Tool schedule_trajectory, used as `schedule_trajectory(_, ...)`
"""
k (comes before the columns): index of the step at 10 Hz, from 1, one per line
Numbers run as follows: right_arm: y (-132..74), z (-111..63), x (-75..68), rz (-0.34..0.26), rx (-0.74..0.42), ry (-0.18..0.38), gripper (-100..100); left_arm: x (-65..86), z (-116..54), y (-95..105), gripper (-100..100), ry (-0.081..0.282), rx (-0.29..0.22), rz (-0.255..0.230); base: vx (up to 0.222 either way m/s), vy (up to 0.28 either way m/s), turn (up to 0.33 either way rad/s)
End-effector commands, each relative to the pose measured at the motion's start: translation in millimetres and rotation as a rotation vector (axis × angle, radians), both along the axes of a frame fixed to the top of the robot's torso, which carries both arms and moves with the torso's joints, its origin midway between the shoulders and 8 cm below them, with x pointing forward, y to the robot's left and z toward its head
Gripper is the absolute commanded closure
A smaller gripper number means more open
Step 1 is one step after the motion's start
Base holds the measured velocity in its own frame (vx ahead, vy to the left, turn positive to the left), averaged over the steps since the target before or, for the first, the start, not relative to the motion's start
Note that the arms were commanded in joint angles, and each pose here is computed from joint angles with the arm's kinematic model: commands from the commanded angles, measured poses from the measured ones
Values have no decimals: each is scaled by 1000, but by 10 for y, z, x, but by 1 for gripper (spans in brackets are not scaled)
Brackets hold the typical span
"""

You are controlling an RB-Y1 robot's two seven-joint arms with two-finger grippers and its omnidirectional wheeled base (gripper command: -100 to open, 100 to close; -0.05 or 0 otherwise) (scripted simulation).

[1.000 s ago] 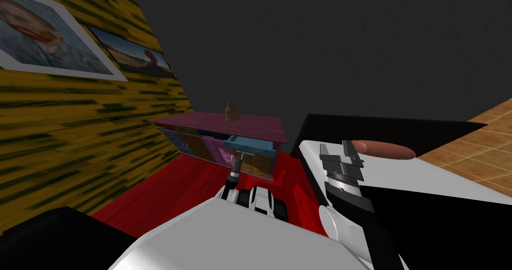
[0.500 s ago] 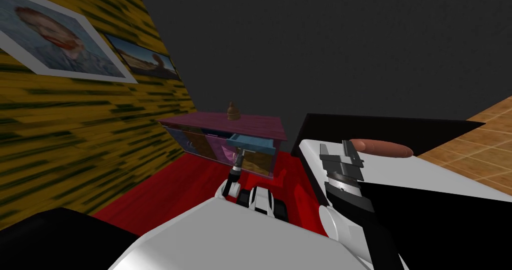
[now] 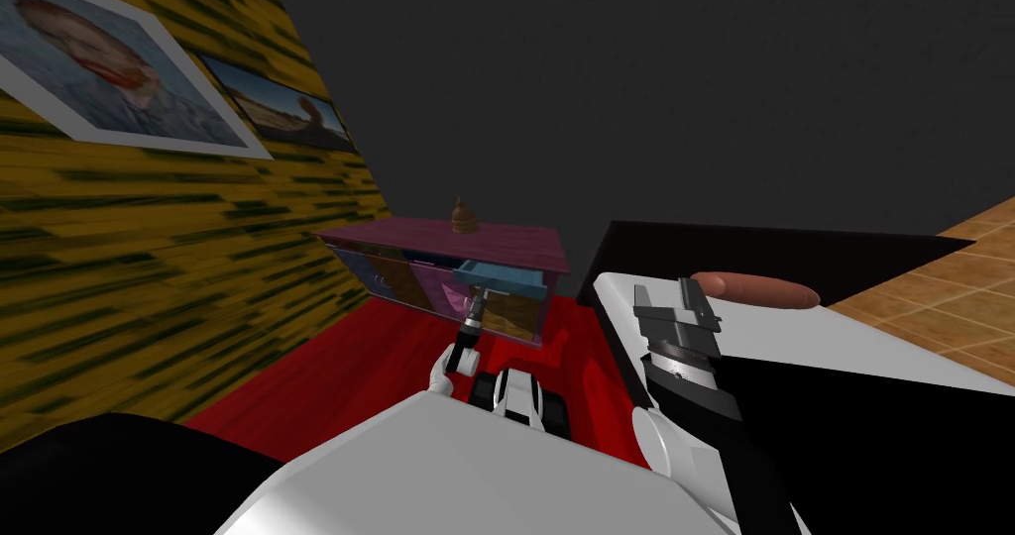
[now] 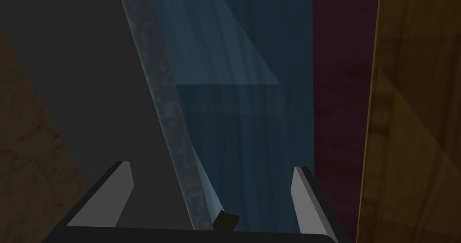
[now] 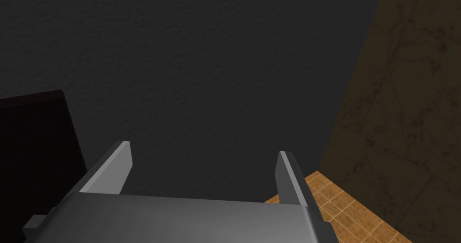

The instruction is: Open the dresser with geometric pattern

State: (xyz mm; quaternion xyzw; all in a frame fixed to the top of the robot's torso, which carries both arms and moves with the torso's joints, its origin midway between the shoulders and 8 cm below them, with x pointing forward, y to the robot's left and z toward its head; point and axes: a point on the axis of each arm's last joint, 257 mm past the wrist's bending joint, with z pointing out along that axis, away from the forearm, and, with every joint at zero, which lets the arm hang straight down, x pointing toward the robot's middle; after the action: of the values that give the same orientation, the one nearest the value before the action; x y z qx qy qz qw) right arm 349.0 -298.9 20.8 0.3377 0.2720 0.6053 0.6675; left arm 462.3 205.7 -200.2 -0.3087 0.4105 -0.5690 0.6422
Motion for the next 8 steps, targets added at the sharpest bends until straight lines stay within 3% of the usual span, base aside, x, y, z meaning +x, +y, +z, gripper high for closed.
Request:
schedule_trajectory(1,0,0,0,0,0,0,0,89,187,-4,-100,-44,0,-3,-17,2,-7)
schedule_trajectory(2,0,0,0,0,0,0,0,73,-1,3,-100,8,1,-2,0,0,0)
schedule_trajectory(3,0,0,0,0,0,0,0,67,-47,8,0,18,0,-2,0,0,0)
schedule_trajectory(8,0,0,0,0,0,0,0,50,-181,25,0,53,1,2,0,0,0)
